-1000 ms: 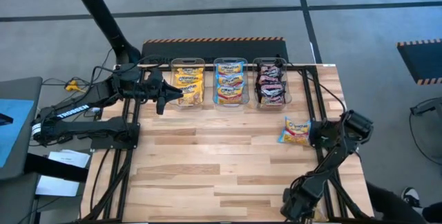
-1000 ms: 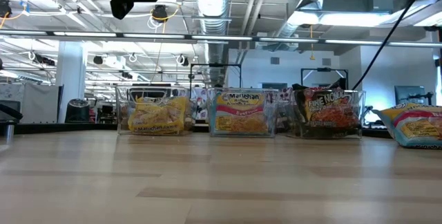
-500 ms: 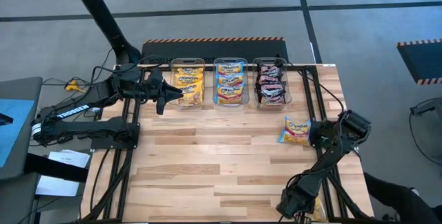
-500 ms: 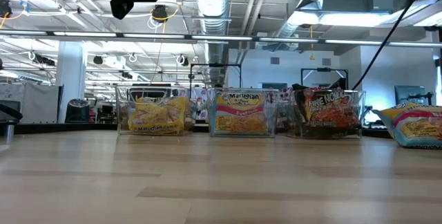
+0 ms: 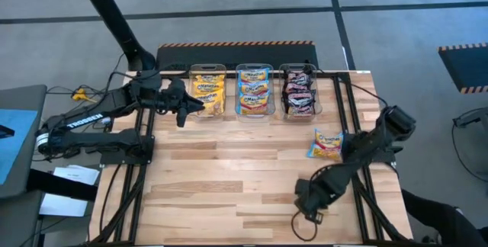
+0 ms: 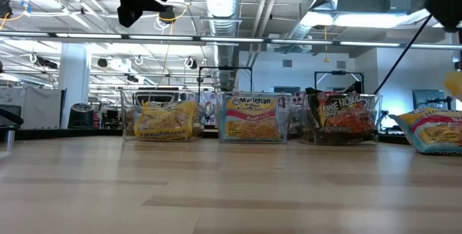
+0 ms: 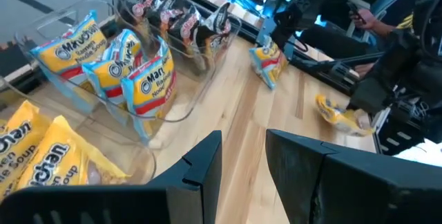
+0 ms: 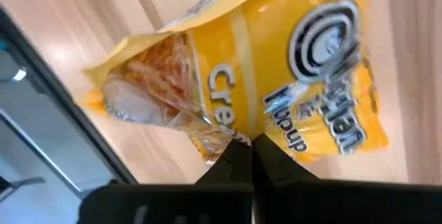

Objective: Sort Maruchan noodles
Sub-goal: Put the yellow noodle pack into the left transparent bin

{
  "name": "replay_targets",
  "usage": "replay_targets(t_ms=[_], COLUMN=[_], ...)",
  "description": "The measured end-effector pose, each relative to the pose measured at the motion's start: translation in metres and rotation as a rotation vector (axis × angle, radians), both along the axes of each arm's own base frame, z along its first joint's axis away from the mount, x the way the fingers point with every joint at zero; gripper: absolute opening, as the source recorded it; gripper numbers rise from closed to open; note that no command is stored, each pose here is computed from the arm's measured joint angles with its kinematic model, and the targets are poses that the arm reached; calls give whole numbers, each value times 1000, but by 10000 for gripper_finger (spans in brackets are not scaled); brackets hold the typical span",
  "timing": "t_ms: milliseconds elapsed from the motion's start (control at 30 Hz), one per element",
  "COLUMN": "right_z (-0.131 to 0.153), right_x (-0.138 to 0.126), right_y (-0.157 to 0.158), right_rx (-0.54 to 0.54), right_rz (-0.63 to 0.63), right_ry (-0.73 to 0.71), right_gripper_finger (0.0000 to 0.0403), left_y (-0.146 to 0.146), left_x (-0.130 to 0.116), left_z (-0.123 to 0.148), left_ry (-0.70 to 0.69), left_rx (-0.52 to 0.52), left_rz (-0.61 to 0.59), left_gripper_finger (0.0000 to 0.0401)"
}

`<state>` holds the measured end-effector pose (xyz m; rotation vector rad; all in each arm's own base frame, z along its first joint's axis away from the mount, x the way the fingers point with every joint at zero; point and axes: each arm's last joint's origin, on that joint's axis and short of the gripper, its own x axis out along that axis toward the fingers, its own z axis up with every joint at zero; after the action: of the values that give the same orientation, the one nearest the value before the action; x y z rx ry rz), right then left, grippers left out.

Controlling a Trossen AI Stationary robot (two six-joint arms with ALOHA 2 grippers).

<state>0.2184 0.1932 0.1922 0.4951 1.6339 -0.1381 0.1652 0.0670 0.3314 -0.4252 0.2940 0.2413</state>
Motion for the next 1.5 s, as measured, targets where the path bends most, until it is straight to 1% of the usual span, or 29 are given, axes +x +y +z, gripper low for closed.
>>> replay_targets(t_ms=[133, 267, 400, 500, 567, 633, 700, 767, 833, 933, 1167, 1333, 1500], right_z=[10, 18, 23, 25, 25, 25, 26, 26, 30, 42, 85, 110, 126], right_x=[10, 18, 25, 30, 33, 37, 41, 46, 51, 63, 86, 93, 96], right_y=[-16, -32, -47, -56, -63, -70, -79, -89, -100, -116, -152, -175, -196], right_rx=[-1, 3, -4, -21, -28, -32, -38, -58, -95, -153, -313, -436, -537], right_rz=[-3, 0, 16, 33, 48, 67, 83, 88, 102, 120, 166, 180, 186], right_ry=[-71, -117, -160, -191, -201, -214, -227, -239, -262, -326, -479, -529, -548], right_gripper_finger=[3, 3, 3, 3, 3, 3, 3, 3, 3, 3, 3, 3, 3], left_y=[1, 2, 3, 4, 5, 7, 9, 9, 8, 6, 2, 3, 3], left_x=[3, 6, 8, 9, 9, 9, 9, 9, 9, 10, 12, 19, 33], left_z=[-3, -3, -2, 3, 5, 6, 6, 6, 6, 6, 4, 1, -5], left_ry=[15, 13, -17, -69, -95, -115, -130, -148, -171, -190, -204, -203, -193], left_rx=[-9, -9, -40, -61, -74, -105, -161, -238, -331, -434, -612, -666, -695], left_rz=[-7, -9, 5, 19, 63, 147, 207, 231, 252, 267, 296, 305, 298], left_gripper_finger=[103, 115, 137, 158, 172, 183, 188, 190, 190, 190, 190, 190, 190])
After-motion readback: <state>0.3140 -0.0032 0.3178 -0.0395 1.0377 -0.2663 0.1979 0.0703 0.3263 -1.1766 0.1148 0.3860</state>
